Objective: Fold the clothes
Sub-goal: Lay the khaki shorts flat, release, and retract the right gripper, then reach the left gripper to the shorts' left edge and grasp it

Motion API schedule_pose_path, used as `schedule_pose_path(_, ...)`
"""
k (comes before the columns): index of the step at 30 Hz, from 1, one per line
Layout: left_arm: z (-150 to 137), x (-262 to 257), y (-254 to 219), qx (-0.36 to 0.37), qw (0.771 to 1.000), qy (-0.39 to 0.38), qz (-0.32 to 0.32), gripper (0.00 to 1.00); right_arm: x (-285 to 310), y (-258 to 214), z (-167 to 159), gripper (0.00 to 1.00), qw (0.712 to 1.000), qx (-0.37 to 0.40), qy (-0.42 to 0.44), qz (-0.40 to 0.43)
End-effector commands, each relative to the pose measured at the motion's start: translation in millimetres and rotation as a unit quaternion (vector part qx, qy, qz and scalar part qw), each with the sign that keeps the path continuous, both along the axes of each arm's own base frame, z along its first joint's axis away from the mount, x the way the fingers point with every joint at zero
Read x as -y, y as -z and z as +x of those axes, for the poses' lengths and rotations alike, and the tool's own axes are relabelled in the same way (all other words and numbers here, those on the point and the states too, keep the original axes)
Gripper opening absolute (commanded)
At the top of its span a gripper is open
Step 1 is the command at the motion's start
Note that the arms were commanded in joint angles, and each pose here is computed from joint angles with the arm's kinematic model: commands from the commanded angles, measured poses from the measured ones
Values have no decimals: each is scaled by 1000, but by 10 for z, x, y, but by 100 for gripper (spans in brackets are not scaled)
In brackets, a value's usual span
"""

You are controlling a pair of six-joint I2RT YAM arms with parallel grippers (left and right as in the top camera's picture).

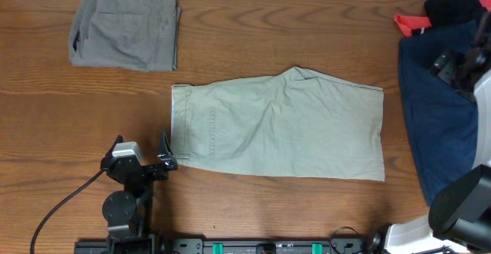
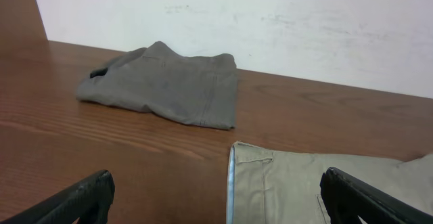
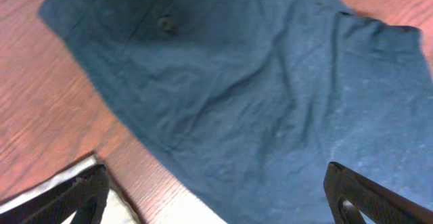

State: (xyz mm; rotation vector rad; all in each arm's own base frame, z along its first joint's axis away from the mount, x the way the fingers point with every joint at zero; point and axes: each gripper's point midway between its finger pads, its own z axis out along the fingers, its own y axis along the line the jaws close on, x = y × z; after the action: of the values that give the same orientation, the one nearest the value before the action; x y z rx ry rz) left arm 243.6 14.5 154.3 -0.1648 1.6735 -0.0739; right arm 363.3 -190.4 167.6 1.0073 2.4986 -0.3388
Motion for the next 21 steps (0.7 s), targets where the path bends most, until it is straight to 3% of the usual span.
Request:
schedule_pose_path(1, 2, 1, 157, -18, 1000, 1, 5, 98, 126, -25, -37, 99, 1000, 2, 22, -7)
schedule_pose_path(13, 3, 22, 155, -18, 1000, 6, -2, 98, 143, -25, -46, 99, 1000, 2, 24, -7)
schedule_pose_path(16, 3, 193, 131, -14, 996, 47, -76, 98, 143, -25, -46, 99, 1000, 2, 24, -7)
schedule_pose_path(21, 2, 255, 100, -11, 980, 51, -192, 98, 143, -25, -46, 99, 1000, 2, 24, -7)
